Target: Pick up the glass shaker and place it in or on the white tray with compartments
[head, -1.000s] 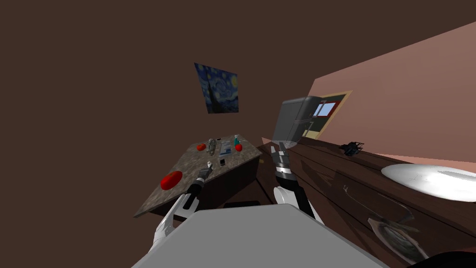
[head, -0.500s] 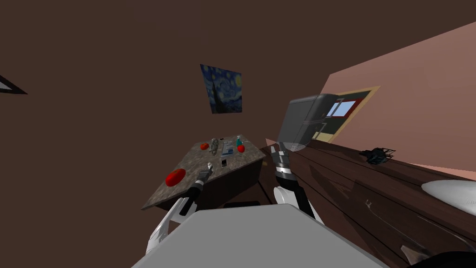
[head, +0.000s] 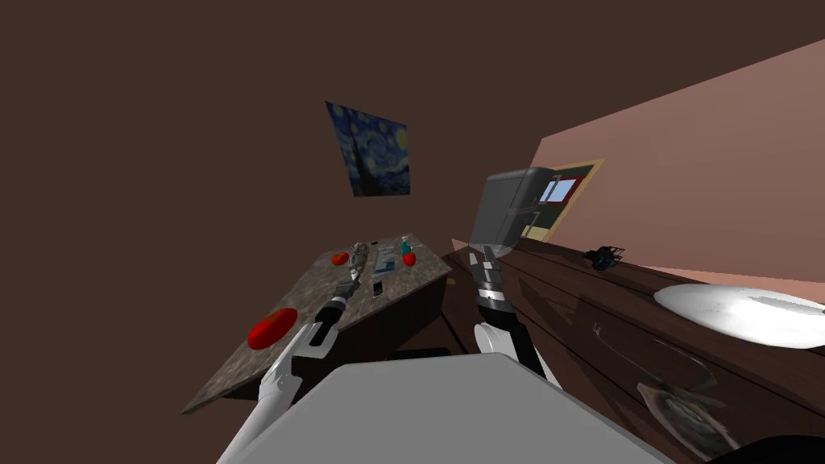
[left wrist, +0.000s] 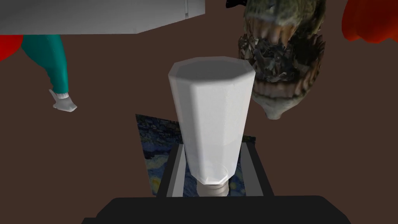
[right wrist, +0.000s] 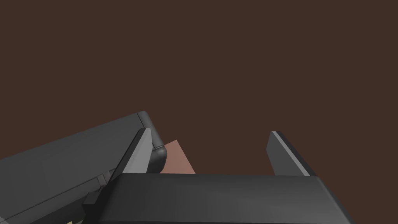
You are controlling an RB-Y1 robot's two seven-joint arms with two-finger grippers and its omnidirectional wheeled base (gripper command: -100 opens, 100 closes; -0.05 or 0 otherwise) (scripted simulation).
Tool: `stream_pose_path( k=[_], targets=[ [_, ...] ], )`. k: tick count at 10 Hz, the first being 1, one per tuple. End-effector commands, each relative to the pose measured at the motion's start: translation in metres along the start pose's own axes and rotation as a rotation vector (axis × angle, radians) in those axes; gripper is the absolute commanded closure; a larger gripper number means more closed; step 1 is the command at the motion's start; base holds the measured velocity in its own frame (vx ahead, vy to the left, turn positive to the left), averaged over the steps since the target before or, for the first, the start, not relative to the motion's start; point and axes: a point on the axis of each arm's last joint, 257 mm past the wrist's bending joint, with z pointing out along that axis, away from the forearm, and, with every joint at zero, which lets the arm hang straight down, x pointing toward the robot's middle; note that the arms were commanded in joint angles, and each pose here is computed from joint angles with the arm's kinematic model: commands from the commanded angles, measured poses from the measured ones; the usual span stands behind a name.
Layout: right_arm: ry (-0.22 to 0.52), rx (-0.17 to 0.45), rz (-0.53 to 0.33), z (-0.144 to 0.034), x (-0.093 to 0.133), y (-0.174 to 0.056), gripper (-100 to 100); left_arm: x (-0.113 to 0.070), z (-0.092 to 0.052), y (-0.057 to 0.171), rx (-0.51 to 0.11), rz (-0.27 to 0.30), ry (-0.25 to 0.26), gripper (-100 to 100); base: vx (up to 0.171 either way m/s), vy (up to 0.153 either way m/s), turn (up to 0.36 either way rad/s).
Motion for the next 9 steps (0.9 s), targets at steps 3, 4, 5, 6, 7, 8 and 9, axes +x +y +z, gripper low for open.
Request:
stream_pose_path(
  k=[3, 4, 5, 6, 7, 8, 9],
  targets=[
    [0.000, 0.000, 0.000, 0.000, 0.000, 0.000, 0, -0.045, 0.015, 0.038, -0.075, 0.028, -0.057, 100, -0.080, -0.037, -0.236],
    [0.000, 0.000, 0.000, 0.000, 0.000, 0.000, 0, -0.054, 0.018, 0.047, -0.094, 0.029, -0.069, 100, -0.091, -0.044, -0.261],
    [0.000, 0.000, 0.000, 0.000, 0.000, 0.000, 0, -0.063, 0.020, 0.056, -0.113, 0.029, -0.079, 100, -0.097, -0.051, -0.244],
    [0.000, 0.000, 0.000, 0.000, 0.000, 0.000, 0, -0.070, 0.022, 0.065, -0.132, 0.027, -0.087, 100, -0.098, -0.060, -0.281],
    [0.000, 0.000, 0.000, 0.000, 0.000, 0.000, 0, -0.076, 0.024, 0.074, -0.151, 0.023, -0.092, 100, -0.100, -0.056, -0.280],
    [0.000, 0.000, 0.000, 0.000, 0.000, 0.000, 0, -0.081, 0.025, 0.083, -0.171, 0.018, -0.095, 100, -0.098, -0.047, -0.284],
    [0.000, 0.000, 0.000, 0.000, 0.000, 0.000, 0, -0.084, 0.026, 0.092, -0.190, 0.012, -0.097, 100, -0.083, -0.037, -0.264]
  ],
)
